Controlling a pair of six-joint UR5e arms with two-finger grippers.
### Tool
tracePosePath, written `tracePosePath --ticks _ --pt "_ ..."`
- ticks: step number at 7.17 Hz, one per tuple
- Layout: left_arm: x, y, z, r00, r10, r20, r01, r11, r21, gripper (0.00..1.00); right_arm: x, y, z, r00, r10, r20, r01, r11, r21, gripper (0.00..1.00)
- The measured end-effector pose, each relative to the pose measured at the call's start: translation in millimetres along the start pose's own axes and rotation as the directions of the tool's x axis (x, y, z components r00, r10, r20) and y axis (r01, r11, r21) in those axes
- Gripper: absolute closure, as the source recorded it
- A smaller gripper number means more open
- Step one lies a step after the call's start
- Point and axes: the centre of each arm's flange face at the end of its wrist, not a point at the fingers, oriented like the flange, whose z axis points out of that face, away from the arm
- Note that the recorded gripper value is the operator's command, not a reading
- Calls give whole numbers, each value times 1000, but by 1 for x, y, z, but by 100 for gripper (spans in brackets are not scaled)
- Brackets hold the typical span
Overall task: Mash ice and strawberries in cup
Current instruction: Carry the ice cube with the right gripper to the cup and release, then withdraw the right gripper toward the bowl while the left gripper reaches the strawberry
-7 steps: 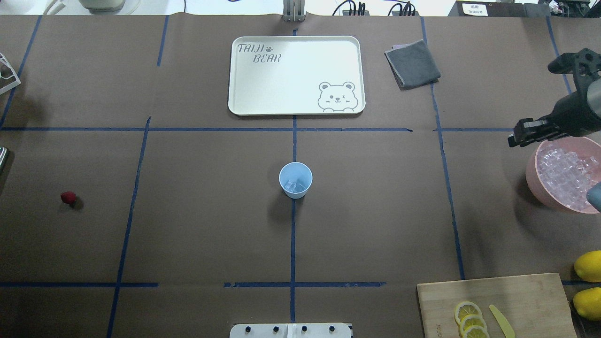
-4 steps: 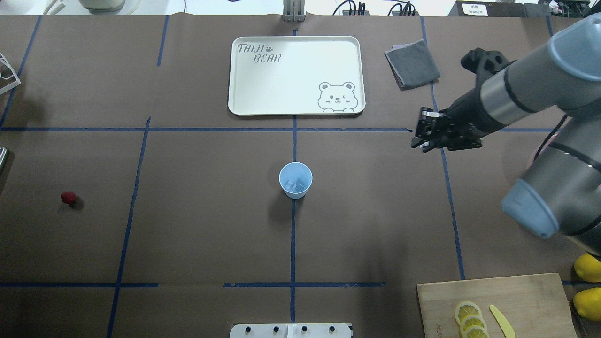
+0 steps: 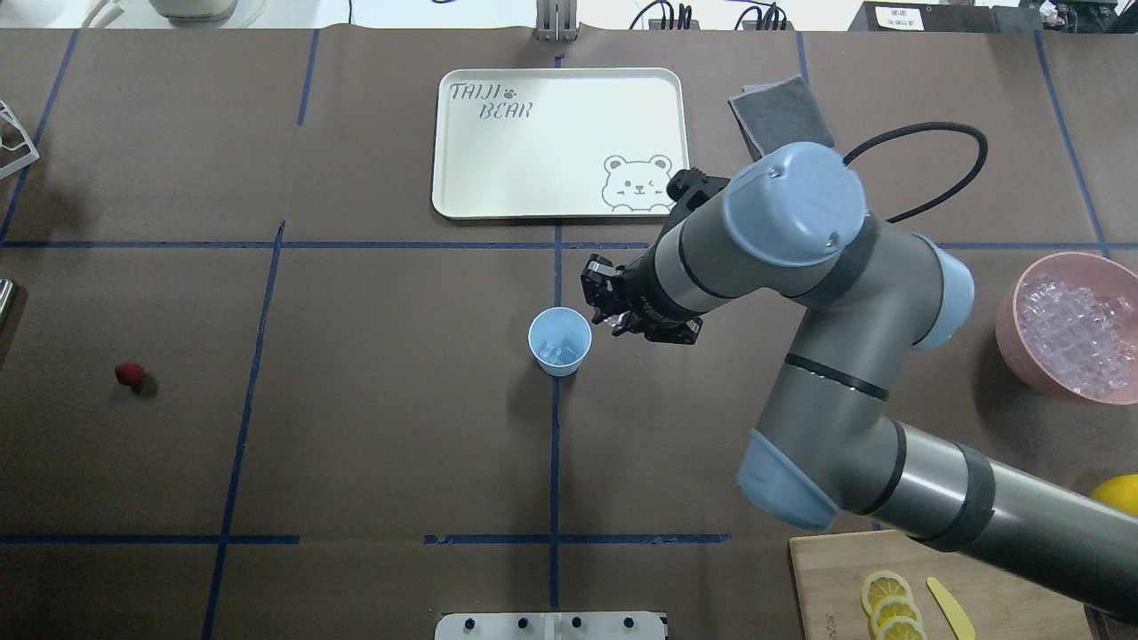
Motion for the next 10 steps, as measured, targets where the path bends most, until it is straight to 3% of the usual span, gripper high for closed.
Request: tracePosePath --ticks 1,2,3,4,6,7,10 --pt "0 0 0 1000 1 0 -1 1000 1 0 -4 8 10 1000 1 -8 -1 1000 1 87" --pt "0 0 0 1000 3 0 -3 1000 2 0 -4 12 18 1000 -1 -18 1 1000 0 66" --pt "1 0 -1 1000 3 0 -3 1000 2 0 -4 13 24 1000 -3 -25 3 1000 3 53" --pt "1 0 0 1000 2 -1 -2 1000 1 0 -4 13 26 1000 -5 -24 5 1000 6 50" --pt "0 0 0 1000 0 -1 0 1000 0 0 -4 13 28 1000 -7 -24 7 1000 9 31" --pt "0 0 0 1000 0 -1 0 1000 0 0 -4 13 28 1000 -7 -23 7 1000 9 1" --pt "6 -4 0 1000 4 -21 -4 1000 6 0 3 -15 -4 1000 13 -6 -14 1000 -17 0"
